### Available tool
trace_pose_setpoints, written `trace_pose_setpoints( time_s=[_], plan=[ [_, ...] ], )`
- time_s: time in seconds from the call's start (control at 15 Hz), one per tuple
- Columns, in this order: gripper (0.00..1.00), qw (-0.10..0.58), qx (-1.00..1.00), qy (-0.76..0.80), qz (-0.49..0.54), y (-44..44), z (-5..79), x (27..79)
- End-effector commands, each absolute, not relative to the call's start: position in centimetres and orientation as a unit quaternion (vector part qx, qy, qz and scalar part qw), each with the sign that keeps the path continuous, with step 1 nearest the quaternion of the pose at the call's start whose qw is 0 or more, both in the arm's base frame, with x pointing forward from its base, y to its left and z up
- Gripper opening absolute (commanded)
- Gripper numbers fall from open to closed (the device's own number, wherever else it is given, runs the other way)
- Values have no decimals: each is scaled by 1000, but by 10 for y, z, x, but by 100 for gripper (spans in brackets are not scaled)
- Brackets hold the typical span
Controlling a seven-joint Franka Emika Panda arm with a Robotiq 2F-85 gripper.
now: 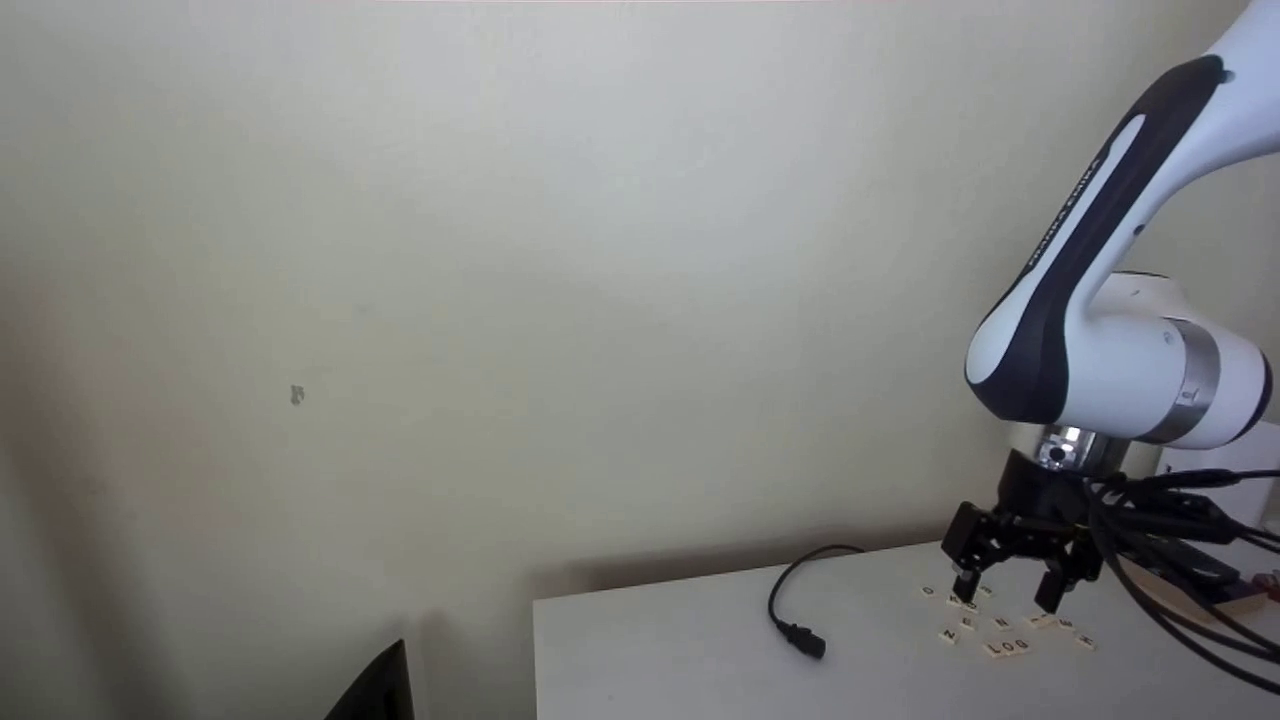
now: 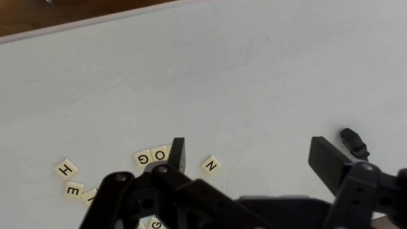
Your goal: Replace the letter L with H on the lined up letters on the ;eft to spell the word HOG
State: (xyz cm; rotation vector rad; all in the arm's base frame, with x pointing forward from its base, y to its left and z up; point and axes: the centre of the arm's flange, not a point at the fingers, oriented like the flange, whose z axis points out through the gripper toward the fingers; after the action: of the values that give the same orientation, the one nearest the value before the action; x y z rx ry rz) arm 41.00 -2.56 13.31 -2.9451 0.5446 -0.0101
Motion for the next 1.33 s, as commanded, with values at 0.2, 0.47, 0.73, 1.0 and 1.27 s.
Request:
trace_pose_setpoints(
  time_s=[0.2, 0.47, 0.73, 1.0, 1.27],
  plan=[
    [100, 64, -983, 172, -20, -25, 83, 436],
    [72, 54, -983, 176, -9, -29, 64, 440],
    [43, 50, -982, 180, -3, -33, 52, 442],
    [16, 41, -981, 187, -7, -41, 47, 446],
    [0, 34, -982, 188, -5, -49, 52, 444]
  ],
)
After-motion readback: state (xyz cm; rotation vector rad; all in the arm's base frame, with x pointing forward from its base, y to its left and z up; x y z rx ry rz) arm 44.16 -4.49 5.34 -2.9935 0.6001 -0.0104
